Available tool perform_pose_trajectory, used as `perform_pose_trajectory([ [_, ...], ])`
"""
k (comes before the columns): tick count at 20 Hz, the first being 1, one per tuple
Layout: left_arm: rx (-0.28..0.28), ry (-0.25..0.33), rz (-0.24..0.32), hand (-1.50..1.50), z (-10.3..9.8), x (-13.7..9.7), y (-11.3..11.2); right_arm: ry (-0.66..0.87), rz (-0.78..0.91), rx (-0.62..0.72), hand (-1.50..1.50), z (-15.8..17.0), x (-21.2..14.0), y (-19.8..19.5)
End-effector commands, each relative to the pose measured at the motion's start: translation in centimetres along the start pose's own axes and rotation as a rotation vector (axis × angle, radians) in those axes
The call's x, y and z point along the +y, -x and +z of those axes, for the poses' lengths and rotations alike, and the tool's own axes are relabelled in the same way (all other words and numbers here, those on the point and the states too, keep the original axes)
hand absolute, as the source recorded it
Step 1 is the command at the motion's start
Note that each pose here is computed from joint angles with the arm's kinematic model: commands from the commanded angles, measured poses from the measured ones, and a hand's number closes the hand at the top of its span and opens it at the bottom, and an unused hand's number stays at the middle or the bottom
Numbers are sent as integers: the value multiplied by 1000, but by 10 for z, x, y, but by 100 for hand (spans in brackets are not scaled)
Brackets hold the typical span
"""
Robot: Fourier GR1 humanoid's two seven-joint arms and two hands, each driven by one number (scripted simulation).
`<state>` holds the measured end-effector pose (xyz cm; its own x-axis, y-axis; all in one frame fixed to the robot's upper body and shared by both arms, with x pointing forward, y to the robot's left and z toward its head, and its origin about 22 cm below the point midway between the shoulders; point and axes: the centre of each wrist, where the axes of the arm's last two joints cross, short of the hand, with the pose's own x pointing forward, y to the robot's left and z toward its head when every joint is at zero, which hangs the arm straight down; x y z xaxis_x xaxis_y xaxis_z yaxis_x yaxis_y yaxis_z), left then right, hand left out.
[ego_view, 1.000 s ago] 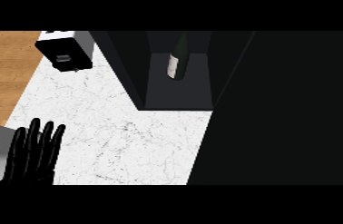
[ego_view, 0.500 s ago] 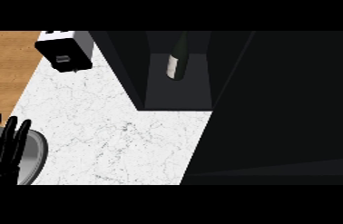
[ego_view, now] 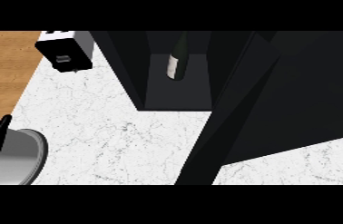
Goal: Pick up the wine, place it into the cabinet and close the cabinet
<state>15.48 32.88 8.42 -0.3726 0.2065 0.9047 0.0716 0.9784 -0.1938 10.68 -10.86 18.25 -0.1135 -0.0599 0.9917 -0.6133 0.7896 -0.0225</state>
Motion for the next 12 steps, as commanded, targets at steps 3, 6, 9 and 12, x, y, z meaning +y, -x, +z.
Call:
perform_pose_trajectory([
  [3, 26, 18, 30, -150, -3, 13, -6, -140, 39, -99, 150, -15, 45, -1],
  [6, 7, 17, 50, -150, -13, 13, -14, -102, 61, -114, 150, -22, 42, -9],
  [9, 23, 33, 80, -150, -29, 6, -13, -73, 78, -128, 150, -45, 37, -11],
  [12, 23, 38, 93, -150, -18, -3, 0, -68, 81, -121, 150, -54, 44, -7],
])
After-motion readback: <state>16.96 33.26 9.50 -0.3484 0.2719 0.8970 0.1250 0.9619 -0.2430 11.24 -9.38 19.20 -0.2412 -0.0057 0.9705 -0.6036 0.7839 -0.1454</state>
